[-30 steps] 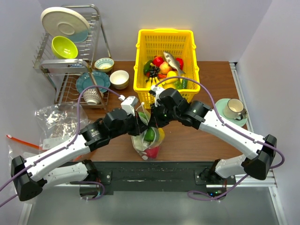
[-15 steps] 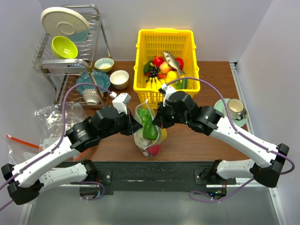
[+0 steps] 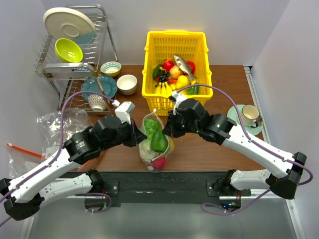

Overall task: Place the food in the zip-top bag and seal the zipper
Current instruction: Adjust the zipper food storage bag at the center of the board, then pick up the fake vegetable from the zipper food storage bag, then place the fake vegetable in the bin, then zip the zipper food storage bag at the center of the board.

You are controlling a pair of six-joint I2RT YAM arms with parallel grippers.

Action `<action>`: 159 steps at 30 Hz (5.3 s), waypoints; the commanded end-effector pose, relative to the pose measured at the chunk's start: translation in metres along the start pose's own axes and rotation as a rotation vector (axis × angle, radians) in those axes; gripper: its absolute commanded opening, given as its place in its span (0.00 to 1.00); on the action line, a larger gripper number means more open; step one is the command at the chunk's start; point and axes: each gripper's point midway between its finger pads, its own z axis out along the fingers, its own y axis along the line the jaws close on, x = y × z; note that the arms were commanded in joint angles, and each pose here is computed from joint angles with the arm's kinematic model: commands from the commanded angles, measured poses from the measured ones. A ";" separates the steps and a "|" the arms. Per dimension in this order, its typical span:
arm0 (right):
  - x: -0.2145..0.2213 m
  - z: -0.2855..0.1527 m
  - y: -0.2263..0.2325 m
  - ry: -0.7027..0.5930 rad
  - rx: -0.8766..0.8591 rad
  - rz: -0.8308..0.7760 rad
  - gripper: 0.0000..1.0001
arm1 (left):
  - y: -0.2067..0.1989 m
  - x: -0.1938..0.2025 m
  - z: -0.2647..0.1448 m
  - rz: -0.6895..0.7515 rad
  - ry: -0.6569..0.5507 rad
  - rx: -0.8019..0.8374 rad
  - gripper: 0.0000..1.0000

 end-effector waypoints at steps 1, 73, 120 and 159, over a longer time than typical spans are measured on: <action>-0.022 -0.011 0.017 -0.097 -0.064 0.014 0.01 | -0.020 -0.020 -0.011 -0.022 -0.080 0.082 0.00; 0.004 0.006 0.019 0.119 0.333 -0.209 0.55 | 0.002 -0.005 -0.012 -0.013 -0.091 0.044 0.00; -0.206 -0.015 -0.152 -0.328 0.432 -0.048 0.99 | 0.018 0.005 -0.009 -0.035 -0.072 -0.018 0.00; 0.013 0.031 0.009 0.123 -0.033 -0.182 0.34 | 0.016 0.001 -0.007 -0.024 -0.080 -0.019 0.00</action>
